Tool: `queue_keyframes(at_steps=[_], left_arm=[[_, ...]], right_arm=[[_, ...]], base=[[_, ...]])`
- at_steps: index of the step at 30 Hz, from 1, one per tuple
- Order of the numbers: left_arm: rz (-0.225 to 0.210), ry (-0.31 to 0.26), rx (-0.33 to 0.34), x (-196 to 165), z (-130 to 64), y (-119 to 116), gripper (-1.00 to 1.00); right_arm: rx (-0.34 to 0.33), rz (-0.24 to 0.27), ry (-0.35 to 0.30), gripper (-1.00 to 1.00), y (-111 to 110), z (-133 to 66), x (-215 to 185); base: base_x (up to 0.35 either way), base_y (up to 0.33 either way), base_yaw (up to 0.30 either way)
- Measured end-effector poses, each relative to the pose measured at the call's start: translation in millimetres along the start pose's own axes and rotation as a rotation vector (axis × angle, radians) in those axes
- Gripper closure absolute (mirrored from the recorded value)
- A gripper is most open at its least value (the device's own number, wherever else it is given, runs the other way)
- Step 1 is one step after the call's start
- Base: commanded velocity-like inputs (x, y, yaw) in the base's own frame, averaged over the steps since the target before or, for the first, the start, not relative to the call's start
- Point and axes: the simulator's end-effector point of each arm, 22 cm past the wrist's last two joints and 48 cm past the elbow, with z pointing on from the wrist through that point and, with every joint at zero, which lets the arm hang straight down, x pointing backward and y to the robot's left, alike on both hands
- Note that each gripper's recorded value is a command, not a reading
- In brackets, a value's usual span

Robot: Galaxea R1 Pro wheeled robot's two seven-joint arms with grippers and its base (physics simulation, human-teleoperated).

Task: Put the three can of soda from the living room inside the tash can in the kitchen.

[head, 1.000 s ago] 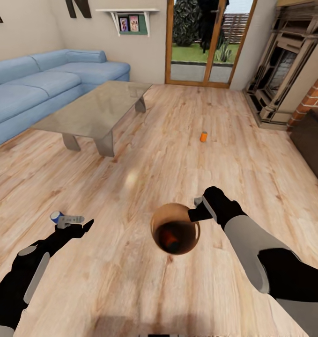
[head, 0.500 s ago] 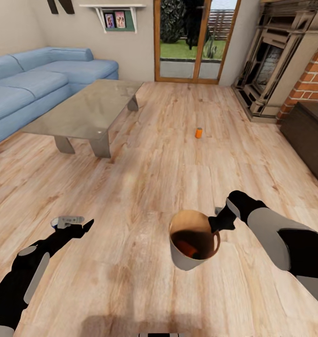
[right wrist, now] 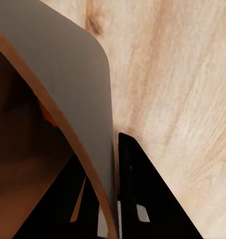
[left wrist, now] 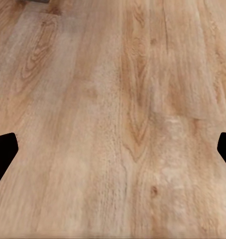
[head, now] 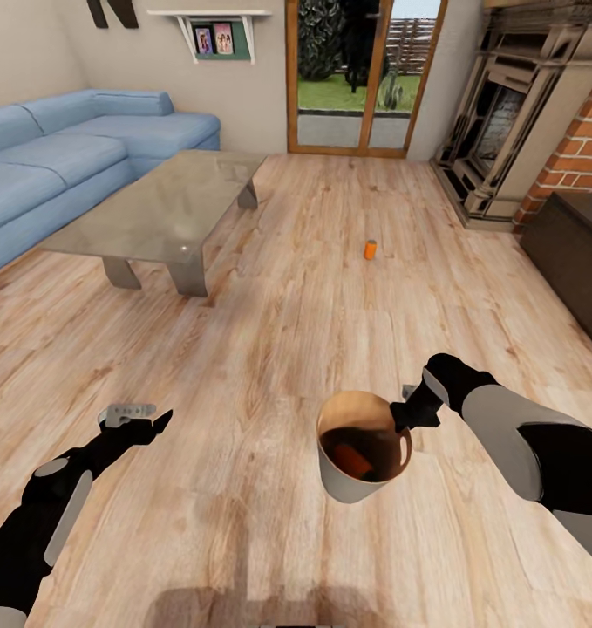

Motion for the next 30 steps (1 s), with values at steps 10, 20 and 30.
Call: queue_keyframes(at_steps=[10,20,30], left_arm=[[-0.022,0.068,-0.004,-1.1,-9.4,0.0,-1.00],[-0.019,0.060,0.003,-5.4,-10.2,-2.2,-1.00],[-0.023,0.073,0.002,-1.5,-10.0,-1.6,-1.00]], right_arm=[[0.065,-0.049,-0.025,1.00,-6.7,-27.1,-10.0],[0.082,-0.073,-0.056,1.00,-5.3,-36.3,-21.3],[0.063,-0.067,-0.049,1.00,1.2,-30.9,-17.1]], base=[[0.000,0.000,0.000],[0.022,0.093,0.000],[0.094,0.294,0.000]])
